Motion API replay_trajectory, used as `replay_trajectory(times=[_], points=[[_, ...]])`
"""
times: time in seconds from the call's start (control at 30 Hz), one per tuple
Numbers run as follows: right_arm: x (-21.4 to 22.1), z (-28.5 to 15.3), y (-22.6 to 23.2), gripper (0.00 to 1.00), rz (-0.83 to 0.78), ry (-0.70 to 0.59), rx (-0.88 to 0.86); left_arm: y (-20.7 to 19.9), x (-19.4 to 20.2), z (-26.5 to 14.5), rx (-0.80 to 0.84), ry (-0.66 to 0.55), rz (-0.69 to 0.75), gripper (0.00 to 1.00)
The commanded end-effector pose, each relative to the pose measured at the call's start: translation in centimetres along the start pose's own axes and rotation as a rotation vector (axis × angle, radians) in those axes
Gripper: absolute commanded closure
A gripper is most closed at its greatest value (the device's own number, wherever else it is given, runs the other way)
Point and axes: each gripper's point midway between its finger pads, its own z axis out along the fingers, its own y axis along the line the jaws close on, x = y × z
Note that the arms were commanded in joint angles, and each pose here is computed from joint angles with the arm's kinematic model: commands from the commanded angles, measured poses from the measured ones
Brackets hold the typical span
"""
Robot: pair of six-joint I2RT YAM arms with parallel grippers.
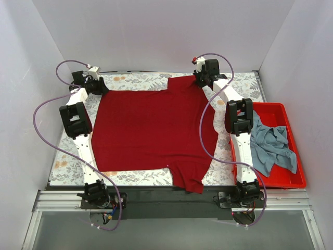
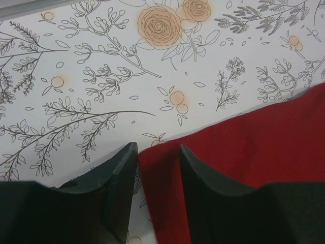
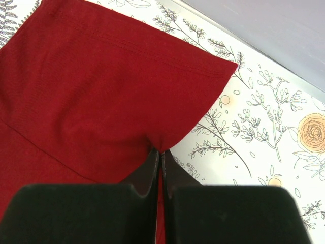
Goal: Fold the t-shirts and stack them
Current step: Fold the tshirt
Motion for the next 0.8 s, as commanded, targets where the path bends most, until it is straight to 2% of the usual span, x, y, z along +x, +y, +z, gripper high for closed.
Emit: replay_trajectory(times=[0.0, 0.1, 0.2, 0.23, 0.3, 0.47, 0.57, 0.6, 0.63, 0.77], points=[[-5.3, -2.5, -0.4, 0.99, -0.046, -0.118, 0.017, -0.6, -1.3, -2.0, -0.021, 0.042, -0.047, 0.63], [-5.3, -2.4, -0.3, 0.99, -0.048, -0.117, 0.018, -0.4, -0.4, -1.6, -0.037, 0.069, -0.046, 0.65], [-5.1, -2.4, -0.3, 0.99, -0.050, -0.113, 0.017, -0.2, 0.4, -1.1, -0.061, 0.092, -0.036, 0.72], [-5.1, -2.4, -0.2, 0.99, -0.050, -0.113, 0.015, -0.1, 0.6, -0.9, -0.066, 0.098, -0.025, 0.78], [-5.2, -2.4, -0.1, 0.99, -0.053, -0.115, 0.013, -0.1, 0.5, -0.5, -0.072, 0.098, -0.009, 0.81], [-5.6, -2.4, -0.2, 0.99, -0.065, -0.124, 0.014, 0.1, -0.9, 0.2, -0.078, 0.057, -0.013, 1.00], [-6.5, -2.7, -0.8, 0.99, -0.079, -0.142, 0.040, -0.1, -3.1, -0.2, -0.075, -0.003, -0.001, 1.00], [-7.0, -3.1, -1.0, 0.99, -0.083, -0.153, 0.049, -0.3, -2.7, -0.3, -0.060, -0.008, -0.016, 1.00], [-7.3, -3.2, -1.4, 0.99, -0.086, -0.163, 0.059, -0.4, -5.0, -1.1, -0.066, -0.070, 0.017, 1.00], [-8.2, -4.0, -1.8, 0.99, -0.099, -0.181, 0.070, -0.1, -7.0, -3.0, -0.048, -0.156, -0.006, 1.00]])
